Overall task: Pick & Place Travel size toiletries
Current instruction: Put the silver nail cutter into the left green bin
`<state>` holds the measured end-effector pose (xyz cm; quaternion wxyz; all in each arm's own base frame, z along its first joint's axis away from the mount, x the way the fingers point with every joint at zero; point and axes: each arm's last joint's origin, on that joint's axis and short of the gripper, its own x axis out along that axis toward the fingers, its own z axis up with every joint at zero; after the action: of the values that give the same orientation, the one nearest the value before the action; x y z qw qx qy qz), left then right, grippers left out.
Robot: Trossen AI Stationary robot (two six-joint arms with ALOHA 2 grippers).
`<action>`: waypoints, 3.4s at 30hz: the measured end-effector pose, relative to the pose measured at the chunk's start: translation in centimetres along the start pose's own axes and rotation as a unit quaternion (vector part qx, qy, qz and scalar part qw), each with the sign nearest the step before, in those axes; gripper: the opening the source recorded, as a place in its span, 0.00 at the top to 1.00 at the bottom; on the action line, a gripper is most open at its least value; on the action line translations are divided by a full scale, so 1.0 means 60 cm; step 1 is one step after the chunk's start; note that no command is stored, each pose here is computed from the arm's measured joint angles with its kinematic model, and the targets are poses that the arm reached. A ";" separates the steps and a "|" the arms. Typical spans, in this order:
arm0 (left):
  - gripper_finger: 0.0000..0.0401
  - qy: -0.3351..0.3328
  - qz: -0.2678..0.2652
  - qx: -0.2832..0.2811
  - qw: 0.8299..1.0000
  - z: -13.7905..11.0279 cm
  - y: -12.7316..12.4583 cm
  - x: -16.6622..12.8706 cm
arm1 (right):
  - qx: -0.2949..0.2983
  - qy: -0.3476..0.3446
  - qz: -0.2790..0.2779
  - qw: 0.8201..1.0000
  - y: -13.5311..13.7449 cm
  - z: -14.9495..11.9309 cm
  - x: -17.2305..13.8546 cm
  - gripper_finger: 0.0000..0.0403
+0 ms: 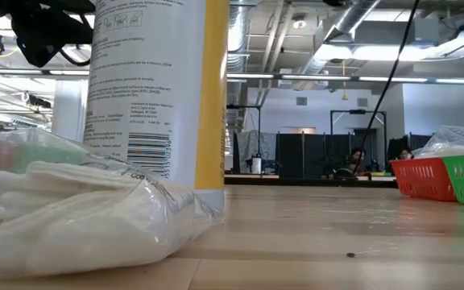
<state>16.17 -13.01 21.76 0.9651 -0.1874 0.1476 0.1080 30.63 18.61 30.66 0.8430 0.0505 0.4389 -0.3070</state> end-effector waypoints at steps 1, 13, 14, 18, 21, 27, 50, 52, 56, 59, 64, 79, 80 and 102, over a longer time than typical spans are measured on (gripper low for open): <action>0.59 0.000 0.000 0.002 1.000 0.000 0.000 0.000 | 0.002 -0.002 0.002 1.000 -0.006 0.005 -0.003 0.89; 0.59 -0.028 0.018 0.038 0.999 0.005 -0.001 0.000 | -0.011 -0.037 0.011 0.999 -0.082 0.072 -0.017 0.89; 0.59 -0.029 0.019 0.039 0.999 0.005 -0.001 0.000 | -0.011 -0.041 0.013 0.999 -0.088 0.078 -0.017 0.89; 0.59 -0.032 0.020 0.050 0.998 0.006 -0.001 0.000 | -0.015 -0.063 0.030 0.997 -0.110 0.109 -0.015 0.89; 0.59 -0.044 0.033 0.049 0.997 0.008 0.000 0.000 | -0.039 -0.070 0.062 0.995 -0.121 0.133 -0.007 0.89; 0.59 -0.066 0.053 0.044 0.995 0.011 0.001 -0.001 | -0.068 -0.067 0.096 0.991 -0.145 0.171 0.022 0.89; 0.59 -0.131 0.152 0.061 0.978 0.037 0.021 0.011 | -0.121 -0.147 0.299 0.935 -0.221 0.285 0.114 0.89; 0.59 -0.127 0.157 0.067 0.977 0.041 0.026 0.018 | -0.138 -0.149 0.317 0.927 -0.216 0.285 0.119 0.89; 0.59 -0.134 0.175 0.075 0.972 0.053 0.034 0.028 | -0.158 -0.167 0.329 0.916 -0.207 0.290 0.127 0.89; 0.59 -0.141 0.177 0.080 0.971 0.064 0.037 0.031 | -0.172 -0.157 0.327 0.916 -0.205 0.288 0.141 0.89; 0.59 -0.144 0.145 0.090 0.975 0.086 0.041 0.039 | -0.163 -0.148 0.350 0.911 -0.203 0.295 0.175 0.89; 0.59 -0.151 0.090 0.117 0.977 0.107 0.043 0.049 | -0.190 -0.157 0.389 0.887 -0.192 0.283 0.194 0.89; 0.59 -0.154 0.089 0.121 0.977 0.108 0.043 0.049 | -0.191 -0.156 0.390 0.887 -0.192 0.281 0.195 0.89; 0.59 -0.222 -0.018 0.154 0.963 0.142 0.029 0.043 | -0.212 -0.206 0.420 0.858 -0.161 0.283 0.172 0.88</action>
<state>20.20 -7.65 27.90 0.9926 -0.0109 -0.0589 0.1058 41.64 -0.10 34.86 0.9533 -0.0142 0.2473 0.1730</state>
